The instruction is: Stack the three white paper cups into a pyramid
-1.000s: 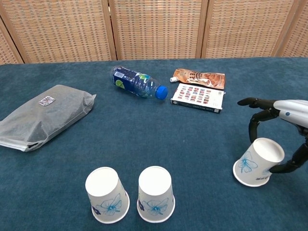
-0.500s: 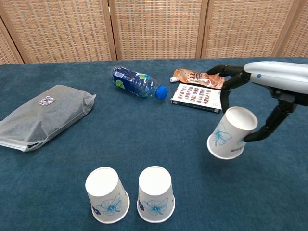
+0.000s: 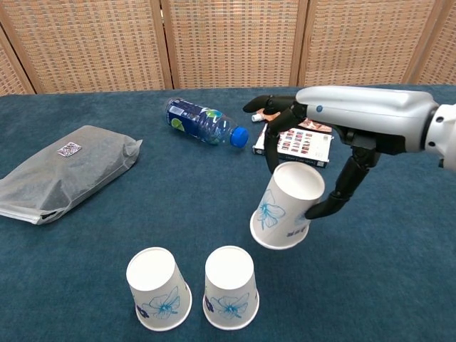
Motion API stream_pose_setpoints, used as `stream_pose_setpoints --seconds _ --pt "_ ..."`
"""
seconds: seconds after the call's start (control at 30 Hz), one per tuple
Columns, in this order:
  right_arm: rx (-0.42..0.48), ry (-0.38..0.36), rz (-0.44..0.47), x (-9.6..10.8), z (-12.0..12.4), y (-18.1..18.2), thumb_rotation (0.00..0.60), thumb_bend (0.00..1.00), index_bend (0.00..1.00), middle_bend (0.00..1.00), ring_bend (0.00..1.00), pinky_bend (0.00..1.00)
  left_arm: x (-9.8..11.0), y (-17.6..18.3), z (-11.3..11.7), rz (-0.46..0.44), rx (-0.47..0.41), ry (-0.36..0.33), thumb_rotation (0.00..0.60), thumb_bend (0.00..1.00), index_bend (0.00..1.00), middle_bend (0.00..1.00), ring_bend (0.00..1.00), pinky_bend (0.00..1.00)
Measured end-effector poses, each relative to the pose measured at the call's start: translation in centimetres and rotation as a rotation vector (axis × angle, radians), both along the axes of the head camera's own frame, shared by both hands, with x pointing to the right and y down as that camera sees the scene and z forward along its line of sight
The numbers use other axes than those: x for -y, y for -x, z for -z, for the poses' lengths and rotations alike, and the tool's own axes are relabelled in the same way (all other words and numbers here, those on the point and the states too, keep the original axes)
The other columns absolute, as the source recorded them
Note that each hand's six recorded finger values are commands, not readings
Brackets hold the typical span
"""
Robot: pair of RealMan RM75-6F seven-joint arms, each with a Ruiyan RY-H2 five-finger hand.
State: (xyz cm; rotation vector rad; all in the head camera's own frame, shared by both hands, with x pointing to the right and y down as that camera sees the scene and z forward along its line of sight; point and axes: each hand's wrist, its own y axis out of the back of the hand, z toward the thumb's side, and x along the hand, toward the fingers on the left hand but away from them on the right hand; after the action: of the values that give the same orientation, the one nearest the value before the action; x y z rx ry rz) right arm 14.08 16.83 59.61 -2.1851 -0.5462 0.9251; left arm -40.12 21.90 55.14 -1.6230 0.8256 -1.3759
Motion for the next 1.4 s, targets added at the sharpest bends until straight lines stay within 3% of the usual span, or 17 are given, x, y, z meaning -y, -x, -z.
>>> stream_pose_setpoints --seconds 0.43,0.87,1.4 --pt "0.012 -0.018 0.016 0.5 1.8 2.5 0.6 0.14 0.55 0.04 0.0 0.11 0.1 0.1 0.0 0.002 -0.006 0.003 0.6 0.23 0.12 0.0 0.0 0.07" --pt "0.049 -0.02 0.053 -0.6 3.1 4.9 0.6 0.14 0.56 0.04 0.0 0.11 0.0 0.1 0.3 0.0 -0.014 0.0 0.6 0.23 0.12 0.0 0.0 0.07" --pt "0.077 0.005 0.069 -1.3 2.3 7.4 0.6 0.14 0.56 0.04 0.0 0.11 0.1 0.3 0.4 0.005 -0.021 0.006 0.6 0.23 0.12 0.0 0.0 0.07"
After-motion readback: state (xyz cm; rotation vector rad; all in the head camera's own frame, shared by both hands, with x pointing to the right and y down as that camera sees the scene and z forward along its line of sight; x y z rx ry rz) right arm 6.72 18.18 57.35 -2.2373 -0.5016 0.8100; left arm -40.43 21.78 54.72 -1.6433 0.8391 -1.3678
